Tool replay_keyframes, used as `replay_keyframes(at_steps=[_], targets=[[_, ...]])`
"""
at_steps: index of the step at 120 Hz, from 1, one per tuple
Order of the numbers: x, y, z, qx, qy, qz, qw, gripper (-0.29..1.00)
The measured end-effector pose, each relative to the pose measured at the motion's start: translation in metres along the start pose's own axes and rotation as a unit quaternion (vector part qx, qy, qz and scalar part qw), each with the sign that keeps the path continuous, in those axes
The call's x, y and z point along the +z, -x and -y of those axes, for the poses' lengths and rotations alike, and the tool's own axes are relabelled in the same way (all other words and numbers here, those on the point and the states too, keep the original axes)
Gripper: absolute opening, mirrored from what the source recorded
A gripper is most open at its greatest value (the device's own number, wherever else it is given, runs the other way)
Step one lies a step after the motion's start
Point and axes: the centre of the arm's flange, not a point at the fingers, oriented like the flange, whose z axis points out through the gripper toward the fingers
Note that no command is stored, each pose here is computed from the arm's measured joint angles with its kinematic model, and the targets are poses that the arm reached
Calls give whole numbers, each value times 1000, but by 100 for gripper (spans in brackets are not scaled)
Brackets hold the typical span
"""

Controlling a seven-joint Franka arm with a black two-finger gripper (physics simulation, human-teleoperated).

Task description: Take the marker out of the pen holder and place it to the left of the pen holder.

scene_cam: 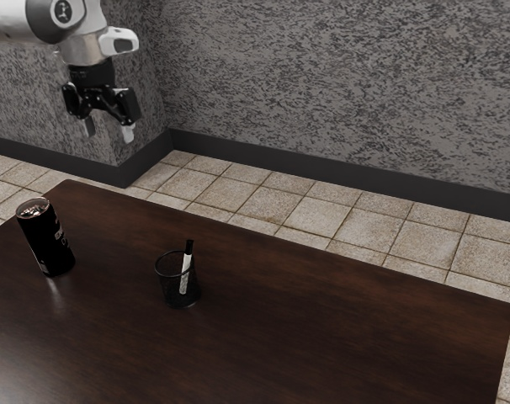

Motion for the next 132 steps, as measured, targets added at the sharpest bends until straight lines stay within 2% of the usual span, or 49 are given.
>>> replay_keyframes(at_steps=[14, 33, 46, 59, 87, 105, 119, 132], targets=[[14, 2, -12, 23, -3, 14, 1000, 69], [110, 14, 19, -4, 0, 75, 997, 68], [129, 20, 54, -40, 4, 75, 996, 68], [154, 24, 56, -54, 18, 84, 995, 68], [233, 37, 17, -43, 25, 109, 993, 68], [238, 42, -3, -28, 27, 92, 995, 68], [253, 70, -40, 12, 33, 108, 994, 68], [254, 79, -72, 51, 32, 108, 992, 68]])
